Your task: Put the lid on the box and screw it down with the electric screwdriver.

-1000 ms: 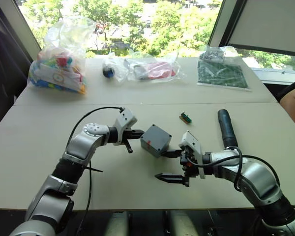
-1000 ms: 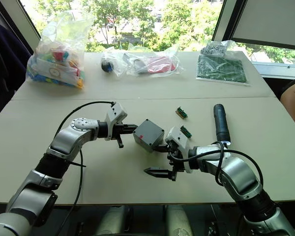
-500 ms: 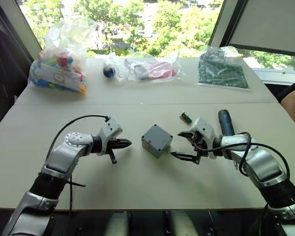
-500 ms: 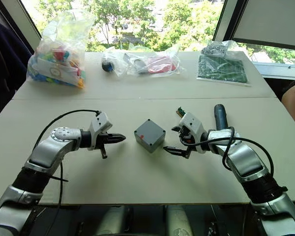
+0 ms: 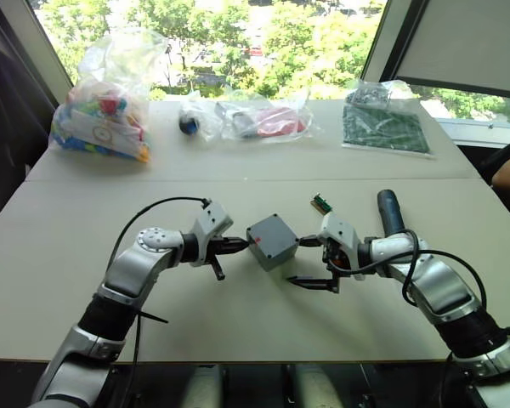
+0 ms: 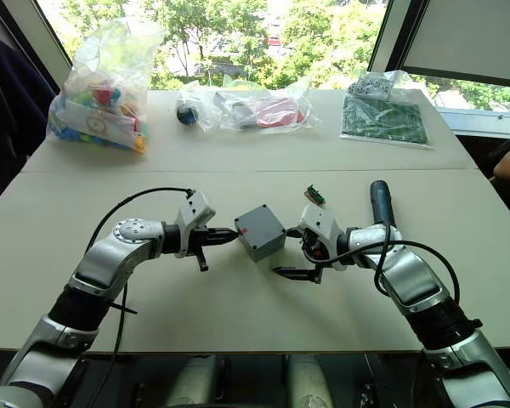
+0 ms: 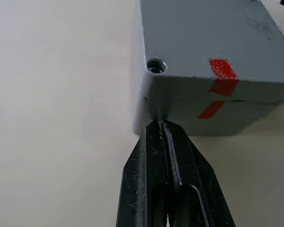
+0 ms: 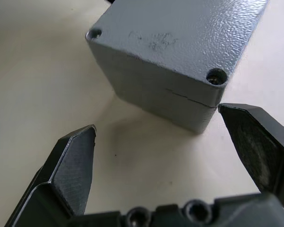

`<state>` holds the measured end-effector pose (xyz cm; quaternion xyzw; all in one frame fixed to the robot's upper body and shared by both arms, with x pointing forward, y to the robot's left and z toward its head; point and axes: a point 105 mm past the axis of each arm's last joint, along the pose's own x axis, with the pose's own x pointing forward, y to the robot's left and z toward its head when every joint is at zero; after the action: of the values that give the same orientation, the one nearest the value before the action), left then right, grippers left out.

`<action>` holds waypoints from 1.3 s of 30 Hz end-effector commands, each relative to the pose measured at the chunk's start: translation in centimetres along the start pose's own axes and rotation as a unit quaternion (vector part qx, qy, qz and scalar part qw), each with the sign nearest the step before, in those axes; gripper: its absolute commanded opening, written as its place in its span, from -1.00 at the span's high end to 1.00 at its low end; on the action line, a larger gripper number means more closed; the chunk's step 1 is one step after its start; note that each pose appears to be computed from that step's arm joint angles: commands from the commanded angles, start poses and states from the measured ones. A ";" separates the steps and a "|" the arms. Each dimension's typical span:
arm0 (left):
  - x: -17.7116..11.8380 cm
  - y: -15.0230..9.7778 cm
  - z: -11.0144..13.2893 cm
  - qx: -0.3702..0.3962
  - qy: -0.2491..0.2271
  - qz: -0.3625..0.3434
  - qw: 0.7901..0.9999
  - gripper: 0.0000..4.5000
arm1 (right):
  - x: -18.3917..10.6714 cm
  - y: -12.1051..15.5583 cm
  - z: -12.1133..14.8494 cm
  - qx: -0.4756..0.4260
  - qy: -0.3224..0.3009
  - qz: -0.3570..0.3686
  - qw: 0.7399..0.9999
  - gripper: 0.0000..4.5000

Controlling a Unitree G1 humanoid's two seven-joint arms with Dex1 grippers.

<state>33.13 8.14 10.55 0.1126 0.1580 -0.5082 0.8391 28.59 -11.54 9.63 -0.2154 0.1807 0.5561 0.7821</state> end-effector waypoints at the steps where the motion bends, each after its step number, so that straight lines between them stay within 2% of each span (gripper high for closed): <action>1: 0.0 0.2 1.3 0.022 -0.018 -0.001 1.000 1.00 | -0.2 0.6 1.3 -0.009 -0.019 0.002 1.000 -0.98; 7: -0.1 0.0 1.1 0.022 -0.015 -0.011 1.000 1.00 | -0.3 0.5 0.9 -0.010 -0.009 -0.012 1.000 -0.98; 11: -0.9 0.1 0.7 0.026 -0.007 -0.013 1.000 1.00 | -2.0 -0.9 1.1 0.001 -0.008 -0.051 0.999 -0.98; 15: -1.4 1.0 0.8 0.014 -0.013 0.008 1.000 1.00 | -3.6 -2.5 1.5 0.038 -0.040 -0.093 0.994 -0.98; 23: 0.3 0.5 1.3 0.026 -0.017 -0.007 0.999 1.00 | -0.2 0.3 1.9 0.037 -0.046 -0.019 0.998 -0.98; 28: 0.4 0.6 1.6 0.031 -0.020 -0.006 0.999 1.00 | 0.3 2.0 2.5 0.043 -0.055 0.009 0.998 -0.98; 34: 0.4 0.5 1.6 0.031 -0.022 -0.010 0.999 1.00 | 0.1 2.3 2.4 0.046 -0.050 0.008 0.998 -0.98; 36: 0.2 0.4 1.5 0.030 -0.021 -0.011 0.999 1.00 | -0.4 1.7 2.2 0.041 -0.045 -0.011 0.998 -0.98; 39: -0.8 0.0 1.5 0.026 -0.020 -0.019 0.999 1.00 | -2.2 -0.8 1.7 0.037 -0.034 -0.068 0.996 -0.98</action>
<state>33.54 8.35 10.84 0.1210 0.1514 -0.5181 0.8331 27.52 -11.20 10.56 -0.1604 0.1881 0.5320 0.8099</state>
